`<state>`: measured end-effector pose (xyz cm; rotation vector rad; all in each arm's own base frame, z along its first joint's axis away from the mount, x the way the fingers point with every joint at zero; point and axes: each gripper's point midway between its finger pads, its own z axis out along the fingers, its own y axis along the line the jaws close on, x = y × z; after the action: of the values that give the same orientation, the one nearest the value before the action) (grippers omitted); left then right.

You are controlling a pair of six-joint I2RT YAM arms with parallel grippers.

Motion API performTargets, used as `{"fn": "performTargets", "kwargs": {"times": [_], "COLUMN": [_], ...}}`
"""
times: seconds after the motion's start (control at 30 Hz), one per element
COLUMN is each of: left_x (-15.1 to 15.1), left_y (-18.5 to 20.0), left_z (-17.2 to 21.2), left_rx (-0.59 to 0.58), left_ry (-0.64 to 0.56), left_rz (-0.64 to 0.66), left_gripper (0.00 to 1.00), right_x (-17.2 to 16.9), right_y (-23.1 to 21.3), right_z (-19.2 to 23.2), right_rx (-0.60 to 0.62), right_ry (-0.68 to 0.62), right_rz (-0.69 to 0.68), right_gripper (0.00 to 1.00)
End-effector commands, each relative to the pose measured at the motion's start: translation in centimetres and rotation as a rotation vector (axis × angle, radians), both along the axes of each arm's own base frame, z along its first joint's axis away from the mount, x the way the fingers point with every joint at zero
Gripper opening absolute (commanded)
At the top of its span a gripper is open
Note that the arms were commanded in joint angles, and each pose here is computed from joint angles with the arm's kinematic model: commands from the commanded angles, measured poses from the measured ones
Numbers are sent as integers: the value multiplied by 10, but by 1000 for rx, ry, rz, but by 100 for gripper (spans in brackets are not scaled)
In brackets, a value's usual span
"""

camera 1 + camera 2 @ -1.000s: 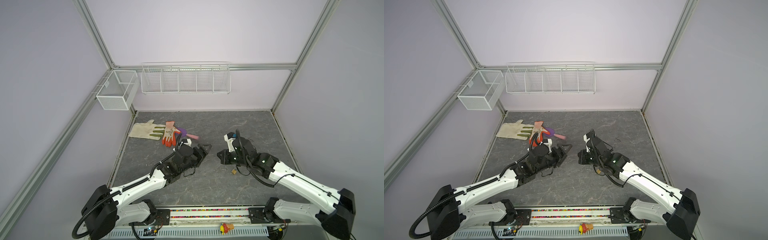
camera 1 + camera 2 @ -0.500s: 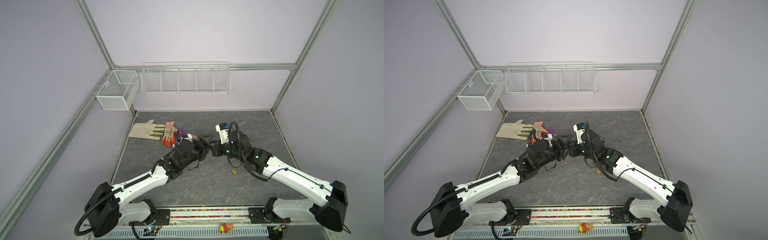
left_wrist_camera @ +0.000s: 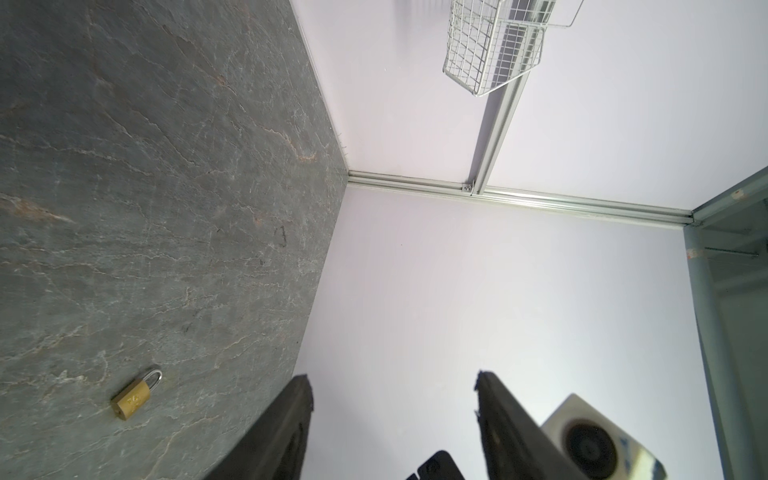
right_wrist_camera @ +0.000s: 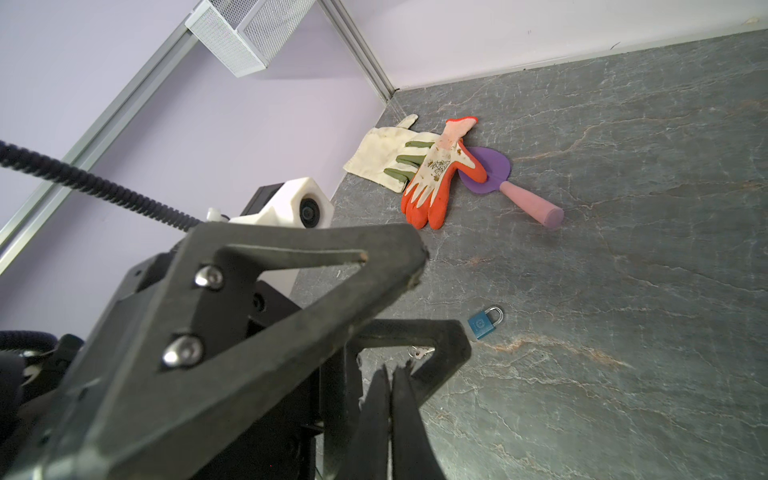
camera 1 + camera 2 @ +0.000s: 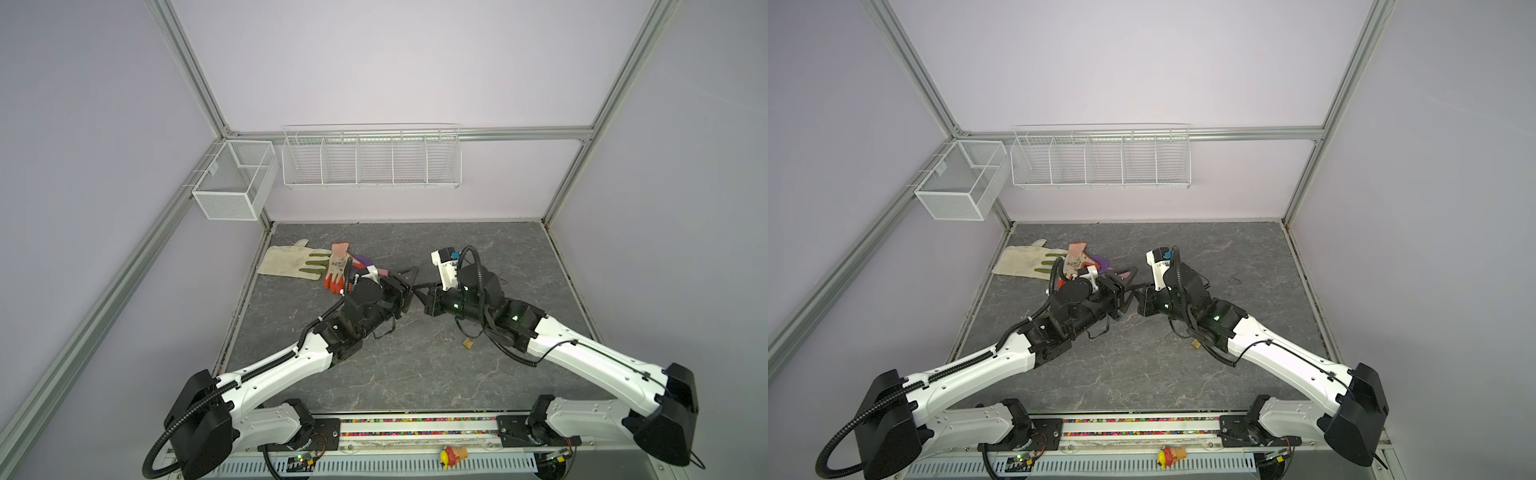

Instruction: Unlock with the key

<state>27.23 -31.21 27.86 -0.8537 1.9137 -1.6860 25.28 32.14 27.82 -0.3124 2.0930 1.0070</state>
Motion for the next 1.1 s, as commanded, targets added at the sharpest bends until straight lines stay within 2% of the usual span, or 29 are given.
{"fn": "performTargets", "kwargs": {"times": [0.0, 0.67, 1.07], "left_x": [2, 3, 4], "left_y": [7, 4, 0], "left_z": [3, -3, -2], "left_rx": [-18, 0, 1], "left_ry": [0, 9, 3], "left_rz": [28, 23, 13], "left_gripper": [56, 17, 4], "right_x": [-3, -4, -5], "right_y": [-3, -13, -16], "right_z": [7, 18, 20], "right_rx": [7, -14, -22], "right_ry": [-43, -109, -124], "right_rz": [3, -10, -9], "right_gripper": [7, 7, 7]}}
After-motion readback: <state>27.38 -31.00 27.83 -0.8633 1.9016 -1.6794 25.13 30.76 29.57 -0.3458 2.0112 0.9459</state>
